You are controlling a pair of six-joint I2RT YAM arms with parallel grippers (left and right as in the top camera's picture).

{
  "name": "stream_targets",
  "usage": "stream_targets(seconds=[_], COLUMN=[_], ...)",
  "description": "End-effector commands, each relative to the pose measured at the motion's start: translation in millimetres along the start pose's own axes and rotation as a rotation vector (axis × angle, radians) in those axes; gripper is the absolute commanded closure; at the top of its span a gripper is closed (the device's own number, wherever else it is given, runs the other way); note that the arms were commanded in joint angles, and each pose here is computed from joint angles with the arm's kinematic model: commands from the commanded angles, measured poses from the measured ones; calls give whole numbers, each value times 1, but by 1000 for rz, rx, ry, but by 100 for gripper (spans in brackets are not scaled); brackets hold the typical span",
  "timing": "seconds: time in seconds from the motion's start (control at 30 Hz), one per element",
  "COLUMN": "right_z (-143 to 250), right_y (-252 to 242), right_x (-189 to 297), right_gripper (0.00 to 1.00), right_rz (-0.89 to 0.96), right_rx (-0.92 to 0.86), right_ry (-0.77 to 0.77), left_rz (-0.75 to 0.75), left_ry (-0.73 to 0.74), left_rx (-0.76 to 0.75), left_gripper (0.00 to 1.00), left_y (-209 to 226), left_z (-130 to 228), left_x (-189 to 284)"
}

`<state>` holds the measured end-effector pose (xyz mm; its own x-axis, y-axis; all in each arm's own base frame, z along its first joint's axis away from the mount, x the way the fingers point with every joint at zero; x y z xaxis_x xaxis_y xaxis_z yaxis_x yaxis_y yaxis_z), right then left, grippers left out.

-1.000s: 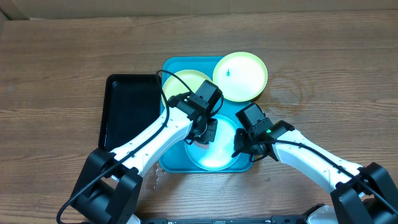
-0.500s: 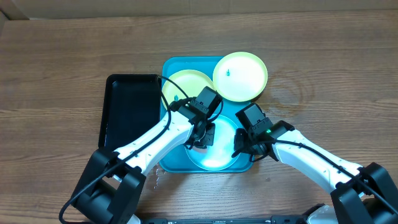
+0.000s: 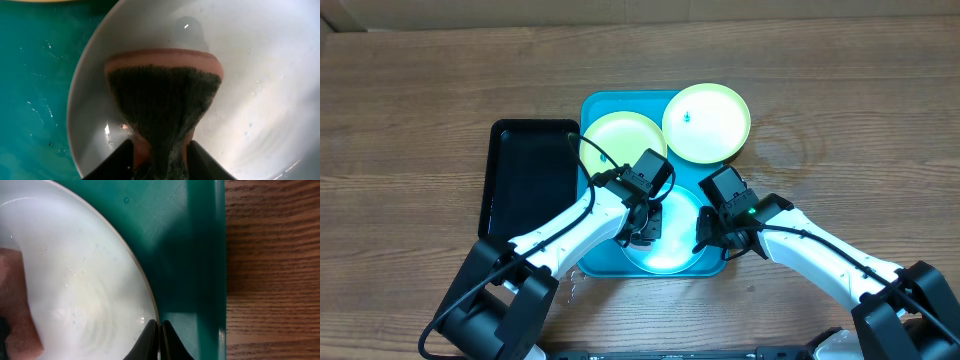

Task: Clean dirty plates on tray and stack at the side
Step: 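Scrub the white plate with the sponge while right gripper holds the rim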

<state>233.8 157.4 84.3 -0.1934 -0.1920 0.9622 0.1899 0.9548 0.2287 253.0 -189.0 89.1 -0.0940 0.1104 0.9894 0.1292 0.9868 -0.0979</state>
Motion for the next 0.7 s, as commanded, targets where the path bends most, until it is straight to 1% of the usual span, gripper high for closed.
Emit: stream_targets(seconds=[0.0, 0.1, 0.23, 0.37, 0.57, 0.6, 0.67], right_z=[0, 0, 0, 0, 0, 0, 0], right_y=[0, 0, 0, 0, 0, 0, 0], right_x=[-2, -2, -2, -2, -2, -2, -2], right_gripper=[96, 96, 96, 96, 96, 96, 96], right_rz=[6, 6, 6, 6, 7, 6, 6], right_rx=[3, 3, 3, 3, 4, 4, 4], right_ry=[-6, -6, -6, -6, -6, -6, -6], left_rz=[12, 22, 21, -21, -33, -35, -31], left_ry=[1, -22, -28, -44, -29, -25, -10], left_rx=[-15, -59, -83, -90, -89, -89, -85], left_gripper=[62, 68, 69, 69, 73, 75, 82], left_y=[-3, -7, -7, -3, -1, -1, -1], left_z=[-2, -9, -10, -11, -7, -7, -7], left_x=[1, 5, 6, 5, -1, -2, -7])
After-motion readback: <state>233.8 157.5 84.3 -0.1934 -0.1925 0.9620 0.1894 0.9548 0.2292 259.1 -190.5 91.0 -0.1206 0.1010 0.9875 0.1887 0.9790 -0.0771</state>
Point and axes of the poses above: each gripper's point midway between its finger pads, its own x axis back along the fingers, its own y axis along the line the jaws close on, z = x × y, the point moved 7 cm from there along x, back along the fingers, and after that the axes turned 4 degrees about -x, right-handed, at the moved point
